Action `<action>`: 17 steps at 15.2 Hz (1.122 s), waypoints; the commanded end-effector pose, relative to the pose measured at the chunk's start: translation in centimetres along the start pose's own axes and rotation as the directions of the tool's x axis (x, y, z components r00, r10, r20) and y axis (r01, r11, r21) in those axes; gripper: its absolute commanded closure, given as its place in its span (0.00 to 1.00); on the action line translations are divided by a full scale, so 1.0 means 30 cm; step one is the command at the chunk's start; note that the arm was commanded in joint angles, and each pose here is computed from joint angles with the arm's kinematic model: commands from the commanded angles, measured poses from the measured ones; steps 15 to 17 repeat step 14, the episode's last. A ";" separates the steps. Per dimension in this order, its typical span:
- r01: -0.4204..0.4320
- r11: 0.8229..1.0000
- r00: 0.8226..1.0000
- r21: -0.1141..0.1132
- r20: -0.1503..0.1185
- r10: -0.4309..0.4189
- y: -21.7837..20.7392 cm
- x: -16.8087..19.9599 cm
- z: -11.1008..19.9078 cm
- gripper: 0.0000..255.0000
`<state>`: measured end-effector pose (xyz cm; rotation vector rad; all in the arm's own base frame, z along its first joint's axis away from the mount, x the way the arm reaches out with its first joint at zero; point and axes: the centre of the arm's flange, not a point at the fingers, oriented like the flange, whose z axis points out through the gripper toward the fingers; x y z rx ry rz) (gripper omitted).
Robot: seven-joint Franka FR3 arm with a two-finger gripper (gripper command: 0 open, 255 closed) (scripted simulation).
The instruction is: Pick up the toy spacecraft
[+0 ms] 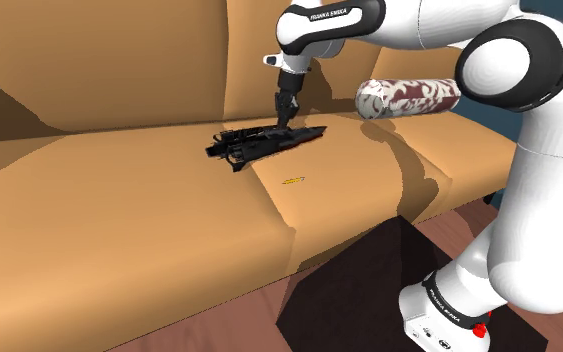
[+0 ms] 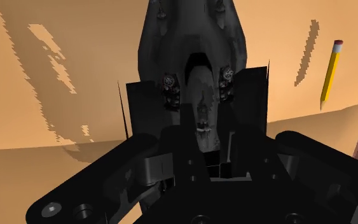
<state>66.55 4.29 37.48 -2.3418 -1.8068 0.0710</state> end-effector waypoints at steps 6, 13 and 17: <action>0.000 1.000 1.000 -0.001 -0.001 0.000 -0.019 0.008 -0.125 1.00; 0.000 1.000 1.000 -0.001 -0.001 0.000 -0.038 0.016 -0.231 1.00; 0.000 1.000 1.000 -0.001 -0.001 0.000 -0.038 0.016 -0.231 1.00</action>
